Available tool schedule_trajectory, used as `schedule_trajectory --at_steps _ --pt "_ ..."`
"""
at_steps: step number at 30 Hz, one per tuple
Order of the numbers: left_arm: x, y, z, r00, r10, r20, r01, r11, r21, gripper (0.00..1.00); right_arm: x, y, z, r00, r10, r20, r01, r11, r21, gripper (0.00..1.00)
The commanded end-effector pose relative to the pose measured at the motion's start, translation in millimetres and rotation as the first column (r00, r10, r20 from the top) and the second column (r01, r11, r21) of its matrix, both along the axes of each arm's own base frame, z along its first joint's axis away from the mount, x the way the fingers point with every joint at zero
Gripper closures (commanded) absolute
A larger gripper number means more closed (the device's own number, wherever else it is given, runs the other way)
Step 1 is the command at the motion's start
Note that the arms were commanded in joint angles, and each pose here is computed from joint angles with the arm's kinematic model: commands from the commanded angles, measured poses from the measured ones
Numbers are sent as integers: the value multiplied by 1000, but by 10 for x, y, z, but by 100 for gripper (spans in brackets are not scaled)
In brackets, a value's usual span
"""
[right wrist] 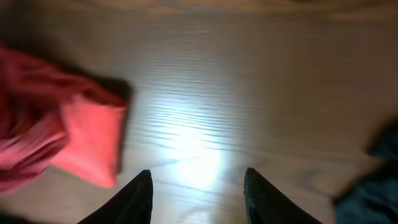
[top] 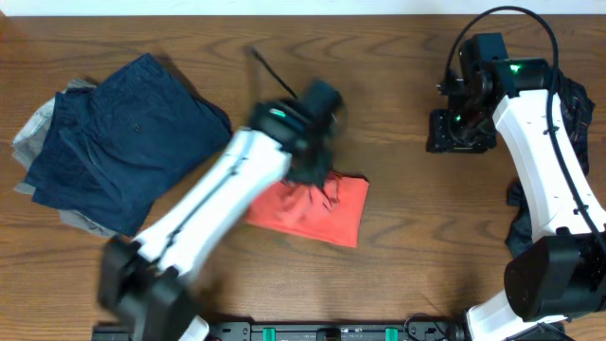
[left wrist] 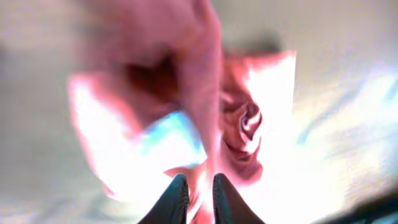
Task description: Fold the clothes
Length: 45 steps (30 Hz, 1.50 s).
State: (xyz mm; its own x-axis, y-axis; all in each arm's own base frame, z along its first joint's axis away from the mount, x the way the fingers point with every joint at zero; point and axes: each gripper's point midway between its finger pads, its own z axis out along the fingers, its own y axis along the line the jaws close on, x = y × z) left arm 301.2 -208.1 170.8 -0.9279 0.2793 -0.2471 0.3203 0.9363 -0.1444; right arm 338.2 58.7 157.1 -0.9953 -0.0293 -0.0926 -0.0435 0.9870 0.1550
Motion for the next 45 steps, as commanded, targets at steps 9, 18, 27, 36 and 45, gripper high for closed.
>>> schedule_trajectory --at_steps 9,18,27,36,45 --pt "402 966 695 945 288 156 -264 952 -158 61 27 1108 154 953 269 143 -293 936 195 53" --pt "408 1230 524 928 355 111 -340 931 -130 61 -41 1885 -62 913 370 170 -401 890 216 46" --pt "431 1494 508 897 431 96 -418 900 -126 61 -322 2298 -910 928 370 -28 -366 925 97 75" --pt "411 1497 499 898 431 88 -420 900 -122 60 -352 1619 -769 989 128 -80 -140 974 -177 99" --pt "367 1497 480 900 430 72 -421 900 -112 60 -743 1281 -810 963 117 -243 -185 941 -283 98"
